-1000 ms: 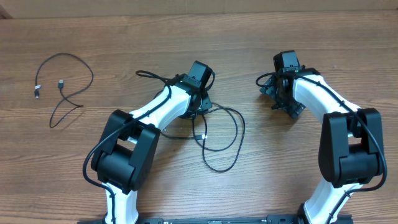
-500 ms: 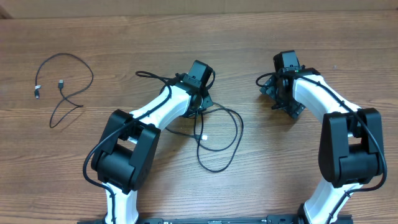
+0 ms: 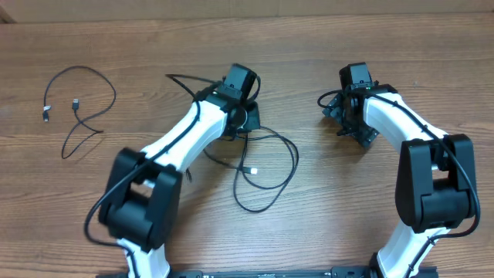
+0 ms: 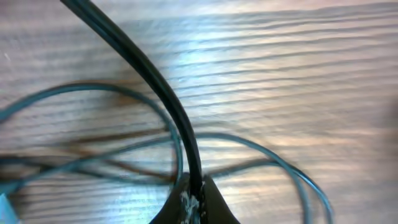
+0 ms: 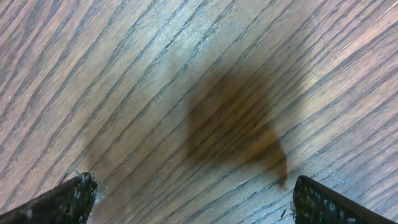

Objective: Untangle cables

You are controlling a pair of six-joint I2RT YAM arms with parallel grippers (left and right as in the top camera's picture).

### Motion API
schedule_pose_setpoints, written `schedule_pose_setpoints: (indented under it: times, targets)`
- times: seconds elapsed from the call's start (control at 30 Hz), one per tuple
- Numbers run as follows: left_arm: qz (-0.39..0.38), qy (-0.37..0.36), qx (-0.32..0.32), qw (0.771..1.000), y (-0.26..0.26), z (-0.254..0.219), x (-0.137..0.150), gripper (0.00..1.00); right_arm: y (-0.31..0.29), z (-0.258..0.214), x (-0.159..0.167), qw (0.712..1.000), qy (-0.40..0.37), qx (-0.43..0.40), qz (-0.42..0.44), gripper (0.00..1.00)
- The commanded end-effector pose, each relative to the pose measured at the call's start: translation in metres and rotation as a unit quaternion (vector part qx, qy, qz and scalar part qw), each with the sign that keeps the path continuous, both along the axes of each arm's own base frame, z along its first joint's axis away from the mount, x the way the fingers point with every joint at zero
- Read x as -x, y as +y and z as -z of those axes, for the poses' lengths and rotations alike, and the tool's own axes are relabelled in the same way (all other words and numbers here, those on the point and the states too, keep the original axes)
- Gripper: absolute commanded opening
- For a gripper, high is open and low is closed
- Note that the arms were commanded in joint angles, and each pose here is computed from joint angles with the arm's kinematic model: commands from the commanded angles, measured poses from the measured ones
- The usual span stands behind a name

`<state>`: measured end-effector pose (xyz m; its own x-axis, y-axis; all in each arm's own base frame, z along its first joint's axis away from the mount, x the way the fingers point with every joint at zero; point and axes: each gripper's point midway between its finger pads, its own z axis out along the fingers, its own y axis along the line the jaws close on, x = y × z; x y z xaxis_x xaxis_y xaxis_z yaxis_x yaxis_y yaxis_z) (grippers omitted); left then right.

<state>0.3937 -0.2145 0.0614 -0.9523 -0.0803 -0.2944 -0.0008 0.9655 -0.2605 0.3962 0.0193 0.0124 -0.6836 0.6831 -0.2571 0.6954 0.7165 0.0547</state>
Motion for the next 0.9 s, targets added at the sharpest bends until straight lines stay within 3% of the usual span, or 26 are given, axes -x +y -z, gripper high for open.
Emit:
schedule_pose_setpoints:
  times: [0.0,0.17,0.33,0.67,0.87]
  targets:
    - [0.081,-0.061,0.0,0.995,-0.006,-0.043,-0.006,0.04,-0.002,-0.004,0.0,1.0,-0.005,0.003,0.003,1.0]
    - [0.138,-0.068,-0.022,0.988,-0.004,-0.043,0.0,0.04,-0.002,-0.004,0.0,1.0,-0.005,0.003,0.003,1.0]
    - [0.259,-0.06,0.013,0.964,-0.023,-0.044,0.022,0.04,-0.002,-0.004,0.0,1.0,-0.005,0.003,0.003,1.0]
    - [0.289,0.009,0.069,0.955,-0.032,-0.042,0.059,0.04,-0.002,-0.004,0.0,1.0,-0.005,0.003,0.003,1.0]
    - [0.312,0.021,0.065,0.947,-0.034,-0.035,0.071,0.04,-0.002,-0.004,0.0,1.0,-0.005,0.003,0.003,1.0]
